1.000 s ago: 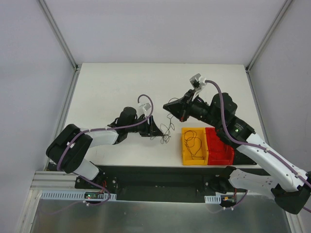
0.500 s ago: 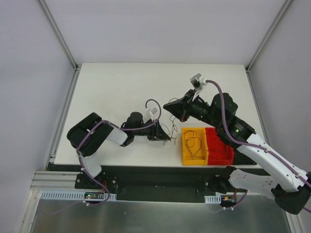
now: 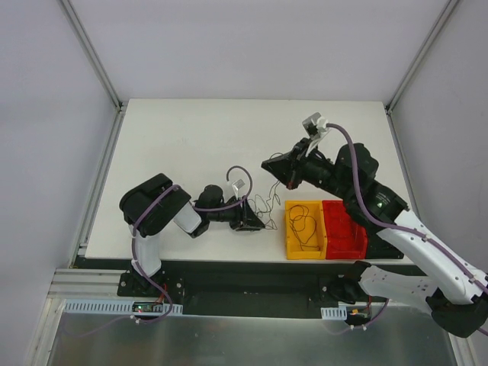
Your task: Untangle the cables
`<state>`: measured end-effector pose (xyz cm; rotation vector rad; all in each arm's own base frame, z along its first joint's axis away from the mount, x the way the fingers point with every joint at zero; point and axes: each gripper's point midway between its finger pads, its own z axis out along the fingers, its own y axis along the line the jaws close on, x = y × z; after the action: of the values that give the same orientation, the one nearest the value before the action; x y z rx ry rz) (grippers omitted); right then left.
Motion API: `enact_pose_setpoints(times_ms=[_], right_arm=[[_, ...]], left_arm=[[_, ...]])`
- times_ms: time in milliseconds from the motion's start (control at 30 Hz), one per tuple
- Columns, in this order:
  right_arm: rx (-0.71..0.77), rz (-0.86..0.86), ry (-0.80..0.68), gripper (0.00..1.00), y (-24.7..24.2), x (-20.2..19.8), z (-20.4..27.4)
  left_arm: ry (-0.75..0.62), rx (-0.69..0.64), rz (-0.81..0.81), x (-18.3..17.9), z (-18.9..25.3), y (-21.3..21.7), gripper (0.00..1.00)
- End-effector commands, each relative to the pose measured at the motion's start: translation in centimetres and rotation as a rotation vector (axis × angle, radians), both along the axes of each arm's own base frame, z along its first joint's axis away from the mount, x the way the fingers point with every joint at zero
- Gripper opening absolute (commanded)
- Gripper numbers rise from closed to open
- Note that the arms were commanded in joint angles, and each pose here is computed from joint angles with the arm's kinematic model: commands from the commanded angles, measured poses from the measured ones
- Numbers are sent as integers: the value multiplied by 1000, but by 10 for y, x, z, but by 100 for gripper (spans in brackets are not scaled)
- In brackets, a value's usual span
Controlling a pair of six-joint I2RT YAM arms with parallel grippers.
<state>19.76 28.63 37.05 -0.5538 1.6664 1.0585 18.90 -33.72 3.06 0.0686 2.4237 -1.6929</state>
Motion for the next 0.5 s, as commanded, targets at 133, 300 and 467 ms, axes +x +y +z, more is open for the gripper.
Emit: enact_pose_setpoints(times_ms=[133,300,467], right_arm=[[108,-65,-294,0,-30,-5,132],[121,-149,-433,0,-54,-5,191],[119,-196,-513,0,-67,-4,231]], left_arm=[[31,70,54,4,-29,25,41],[69,65,159,18,-34,56,43],[70,100,233,24,-36,84,44]])
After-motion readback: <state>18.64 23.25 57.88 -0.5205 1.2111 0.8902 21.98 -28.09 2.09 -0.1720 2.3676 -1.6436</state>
